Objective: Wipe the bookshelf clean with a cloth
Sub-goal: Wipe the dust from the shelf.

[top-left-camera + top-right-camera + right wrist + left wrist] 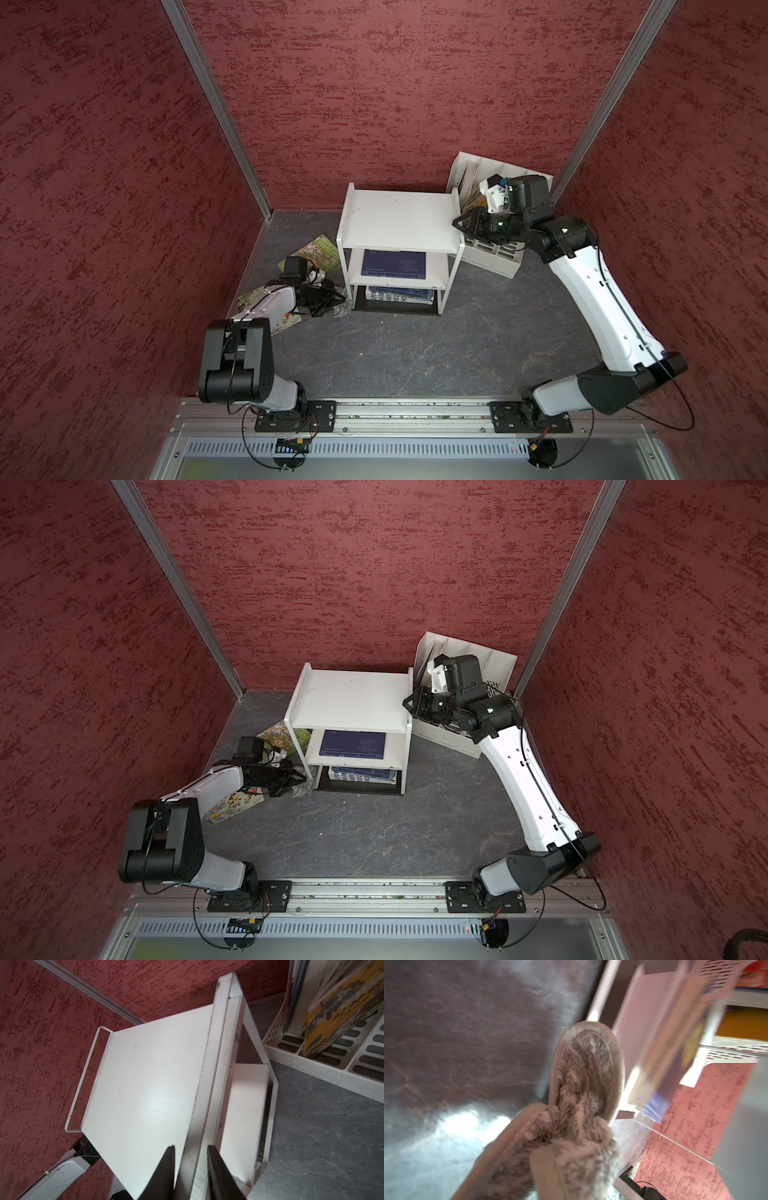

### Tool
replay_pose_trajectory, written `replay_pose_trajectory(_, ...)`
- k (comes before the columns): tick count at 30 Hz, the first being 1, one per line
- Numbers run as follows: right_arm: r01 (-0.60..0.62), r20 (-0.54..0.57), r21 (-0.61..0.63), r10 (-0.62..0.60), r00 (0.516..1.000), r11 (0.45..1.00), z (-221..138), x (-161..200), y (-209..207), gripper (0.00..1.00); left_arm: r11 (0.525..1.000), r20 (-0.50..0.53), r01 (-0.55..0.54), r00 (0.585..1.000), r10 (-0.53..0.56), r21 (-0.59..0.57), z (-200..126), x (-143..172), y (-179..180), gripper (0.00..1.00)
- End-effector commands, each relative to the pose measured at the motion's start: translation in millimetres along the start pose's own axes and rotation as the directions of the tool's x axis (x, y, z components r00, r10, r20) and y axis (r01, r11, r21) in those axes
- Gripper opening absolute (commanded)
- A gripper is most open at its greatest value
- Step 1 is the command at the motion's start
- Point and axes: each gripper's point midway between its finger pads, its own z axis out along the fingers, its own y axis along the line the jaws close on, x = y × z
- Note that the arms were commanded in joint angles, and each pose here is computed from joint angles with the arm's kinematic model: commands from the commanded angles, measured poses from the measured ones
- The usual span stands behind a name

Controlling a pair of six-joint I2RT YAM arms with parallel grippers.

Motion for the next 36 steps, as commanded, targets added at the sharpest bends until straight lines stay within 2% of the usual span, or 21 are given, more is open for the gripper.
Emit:
replay_pose_trajectory(1, -0.017, -0.024, 0.019, 0.017, 1.0, 1.0, 2, 8, -7, 0.3, 0.987, -0.013, -0.026, 0.999, 0.029, 0.161, -19, 4, -50, 0.0)
replay_pose_trajectory(12, -0.02, -0.024, 0.018, 0.02, 1.0, 1.0, 4, 6, -7, 0.3, 0.965, 0.079, -0.089, 0.994, 0.071, 0.246, -76, -4, -116, 0.0)
replay_pose_trajectory(25, -0.013, -0.021, 0.026, 0.013, 1.0, 1.0, 5, 4, -8, 0.3, 0.954, 0.15, -0.135, 0.984, 0.098, 0.266, -126, 5, -156, 0.0)
replay_pose_trajectory(36, -0.017, -0.021, 0.033, 0.018, 1.0, 0.999, 8, 3, -10, 0.3, 0.937, 0.272, -0.155, 0.96, 0.068, 0.312, -180, 4, -188, 0.0)
